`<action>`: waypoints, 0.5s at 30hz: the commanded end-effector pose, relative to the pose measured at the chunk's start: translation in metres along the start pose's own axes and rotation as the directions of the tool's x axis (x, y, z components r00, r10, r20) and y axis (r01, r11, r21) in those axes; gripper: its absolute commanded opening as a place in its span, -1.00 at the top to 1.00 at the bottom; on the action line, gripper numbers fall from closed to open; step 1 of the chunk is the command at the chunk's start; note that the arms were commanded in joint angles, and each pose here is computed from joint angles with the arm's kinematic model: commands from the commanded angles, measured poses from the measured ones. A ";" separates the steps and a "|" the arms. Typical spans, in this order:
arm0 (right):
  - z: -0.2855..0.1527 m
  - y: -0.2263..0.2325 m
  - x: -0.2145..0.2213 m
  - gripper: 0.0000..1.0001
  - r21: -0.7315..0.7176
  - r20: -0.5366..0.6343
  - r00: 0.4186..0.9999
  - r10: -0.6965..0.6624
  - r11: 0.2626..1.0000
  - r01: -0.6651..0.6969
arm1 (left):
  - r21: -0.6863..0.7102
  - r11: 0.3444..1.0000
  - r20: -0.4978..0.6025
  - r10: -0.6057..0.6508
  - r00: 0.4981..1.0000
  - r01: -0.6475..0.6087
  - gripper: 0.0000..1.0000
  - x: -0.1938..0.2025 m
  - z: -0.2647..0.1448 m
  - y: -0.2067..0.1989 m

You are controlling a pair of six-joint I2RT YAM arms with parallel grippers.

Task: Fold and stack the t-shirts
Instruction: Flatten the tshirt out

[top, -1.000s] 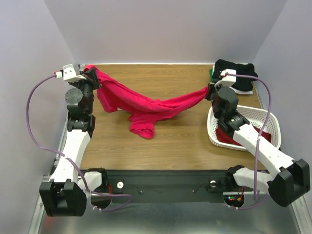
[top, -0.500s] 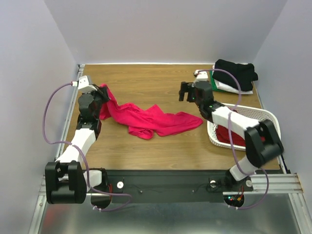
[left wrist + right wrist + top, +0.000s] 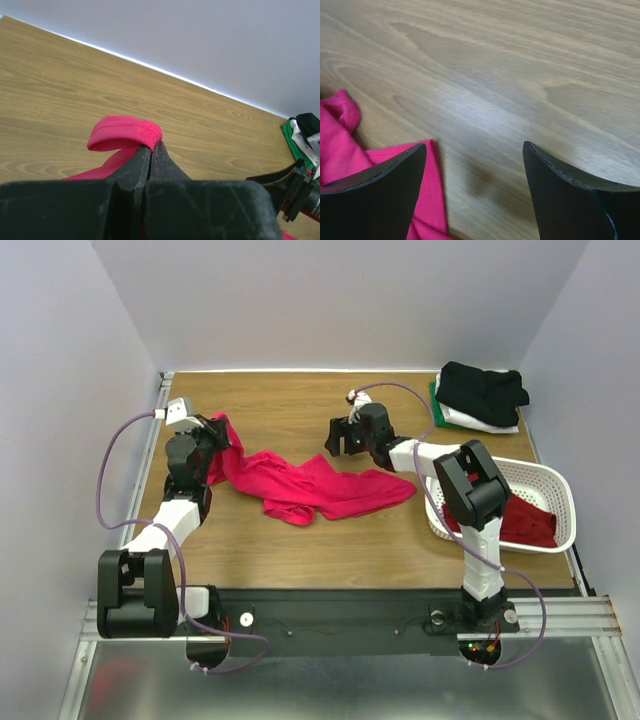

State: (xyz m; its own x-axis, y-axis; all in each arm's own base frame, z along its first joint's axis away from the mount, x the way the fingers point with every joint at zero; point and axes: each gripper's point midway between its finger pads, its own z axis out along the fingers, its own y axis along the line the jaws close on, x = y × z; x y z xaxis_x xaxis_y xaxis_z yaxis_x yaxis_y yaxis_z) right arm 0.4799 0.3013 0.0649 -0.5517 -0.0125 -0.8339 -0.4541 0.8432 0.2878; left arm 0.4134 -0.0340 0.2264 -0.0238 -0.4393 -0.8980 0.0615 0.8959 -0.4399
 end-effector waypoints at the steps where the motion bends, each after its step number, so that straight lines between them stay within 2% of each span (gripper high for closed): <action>1: 0.004 0.036 -0.017 -0.64 -0.086 0.043 0.998 -0.054 0.995 0.057 | 0.062 0.998 0.067 0.000 0.998 -0.005 1.00 -0.020 0.005 -0.014; 4: 0.009 0.043 -0.008 -0.56 -0.099 0.027 0.997 -0.067 0.993 0.069 | 0.068 0.998 0.062 0.002 0.998 -0.006 1.00 -0.019 0.005 -0.015; 13: 0.020 0.050 0.023 -0.55 -0.086 -0.045 0.994 -0.096 0.992 0.092 | 0.076 0.997 0.064 0.004 0.998 -0.009 1.00 -0.019 0.001 -0.017; 15: 0.021 0.049 0.025 -0.50 -0.077 -0.049 0.994 -0.098 0.993 0.094 | 0.081 0.997 0.065 0.004 0.998 -0.009 1.00 -0.020 0.001 -0.018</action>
State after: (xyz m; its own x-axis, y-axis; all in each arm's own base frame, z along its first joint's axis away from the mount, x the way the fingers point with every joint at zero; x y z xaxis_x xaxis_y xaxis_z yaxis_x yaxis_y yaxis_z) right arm 0.4556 0.3477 0.0452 -0.5554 -0.1080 -0.8246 -0.5501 0.7913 0.2669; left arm 0.4153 -0.0396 0.2196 -0.0499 -0.4407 -0.8963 0.0838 0.8924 -0.4434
